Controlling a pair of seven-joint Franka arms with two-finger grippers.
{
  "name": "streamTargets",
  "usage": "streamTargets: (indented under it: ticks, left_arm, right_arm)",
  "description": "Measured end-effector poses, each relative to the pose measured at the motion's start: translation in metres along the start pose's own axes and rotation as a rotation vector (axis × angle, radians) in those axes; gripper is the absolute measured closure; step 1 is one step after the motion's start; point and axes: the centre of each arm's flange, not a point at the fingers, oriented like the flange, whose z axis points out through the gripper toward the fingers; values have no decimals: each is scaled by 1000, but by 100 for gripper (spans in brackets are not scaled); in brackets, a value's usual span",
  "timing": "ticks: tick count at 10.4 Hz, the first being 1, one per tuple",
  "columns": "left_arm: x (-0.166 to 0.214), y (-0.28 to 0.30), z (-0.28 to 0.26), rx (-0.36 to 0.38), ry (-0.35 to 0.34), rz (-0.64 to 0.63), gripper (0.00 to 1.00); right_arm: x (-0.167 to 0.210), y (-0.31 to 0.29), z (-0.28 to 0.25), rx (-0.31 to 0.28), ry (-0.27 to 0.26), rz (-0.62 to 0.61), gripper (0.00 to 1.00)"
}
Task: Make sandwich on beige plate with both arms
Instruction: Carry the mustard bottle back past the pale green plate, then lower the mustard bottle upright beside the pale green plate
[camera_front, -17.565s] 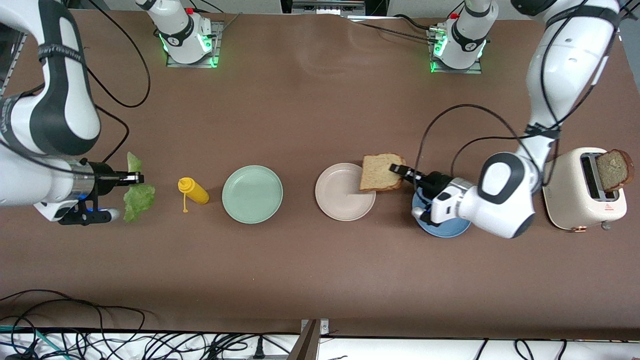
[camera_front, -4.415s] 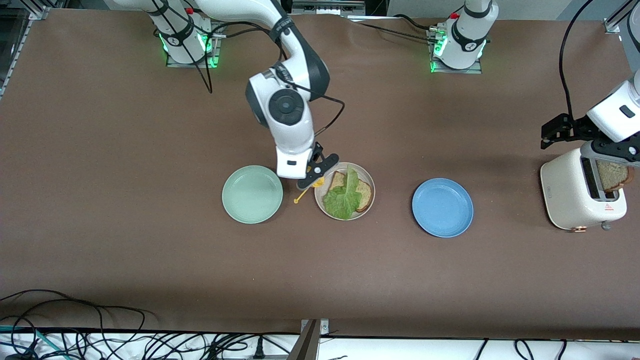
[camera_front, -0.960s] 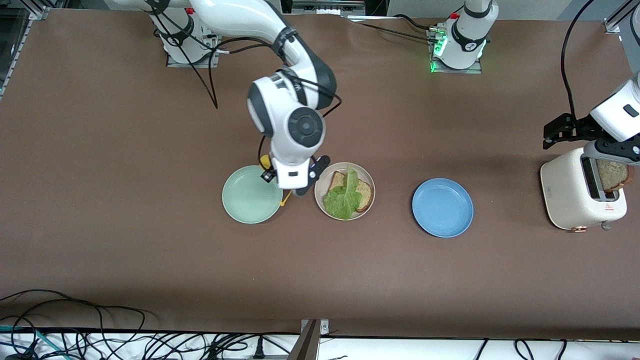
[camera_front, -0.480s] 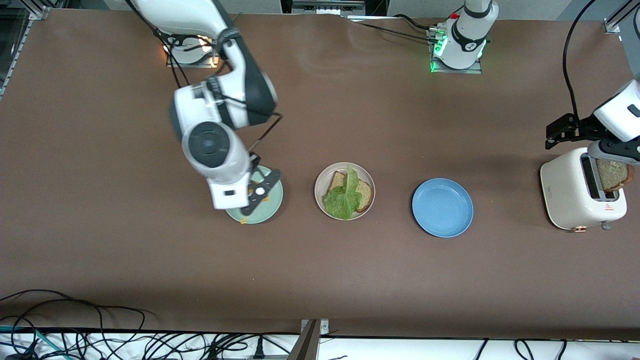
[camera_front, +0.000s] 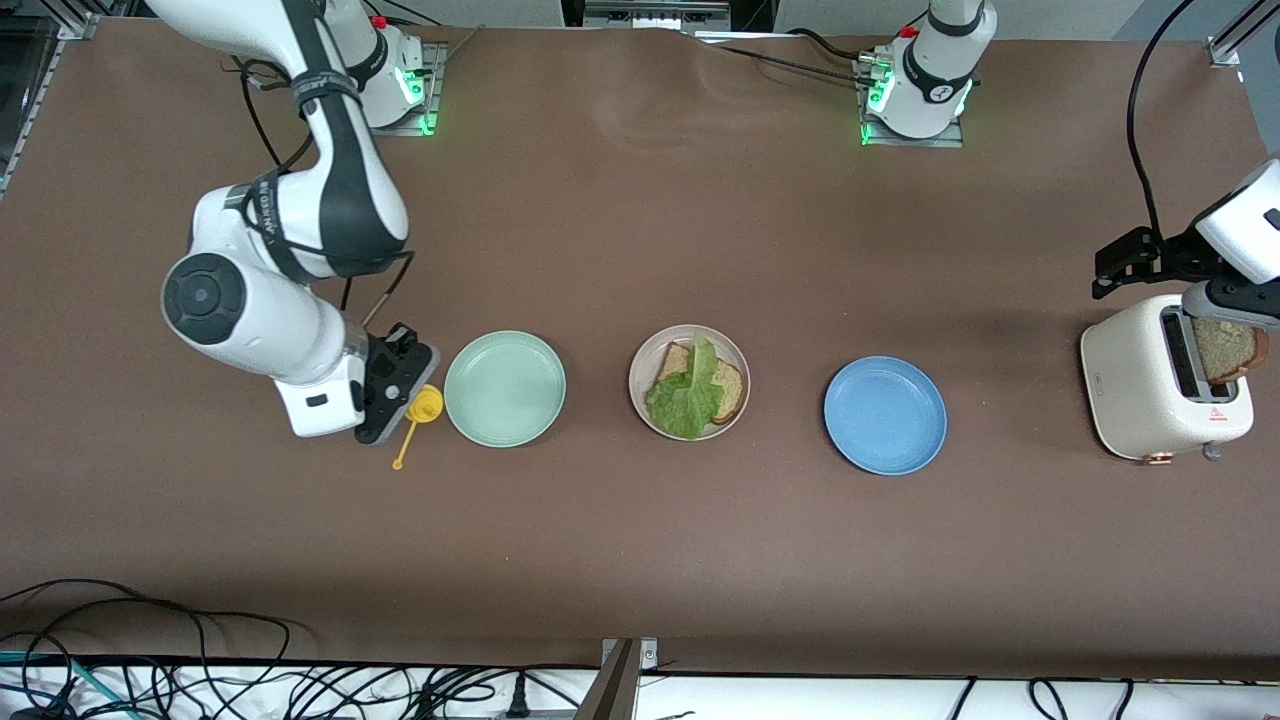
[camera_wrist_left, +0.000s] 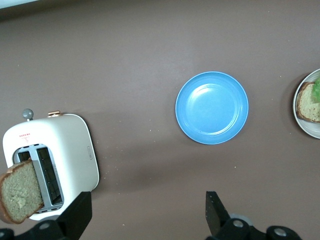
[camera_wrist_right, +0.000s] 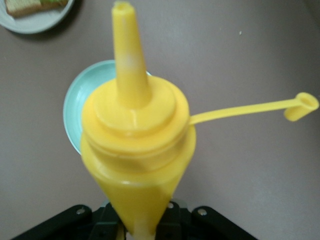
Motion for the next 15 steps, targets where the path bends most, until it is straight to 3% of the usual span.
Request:
streamTargets:
  ticks: [2,5,9,15]
  left_arm:
    - [0,0,0,0,0,1,0]
    - [0,0,0,0,0,1,0]
    - [0,2,0,0,0,3,0]
    - [1,2,0,-1,0,4,0]
  right_arm:
    - [-29,18,12,25,64,-42,78]
    - [-72,43,45,81,235,-89,78]
    - [-112,59,106,152,401,-151,78]
    - [-131,66,161,193,473,-159,77]
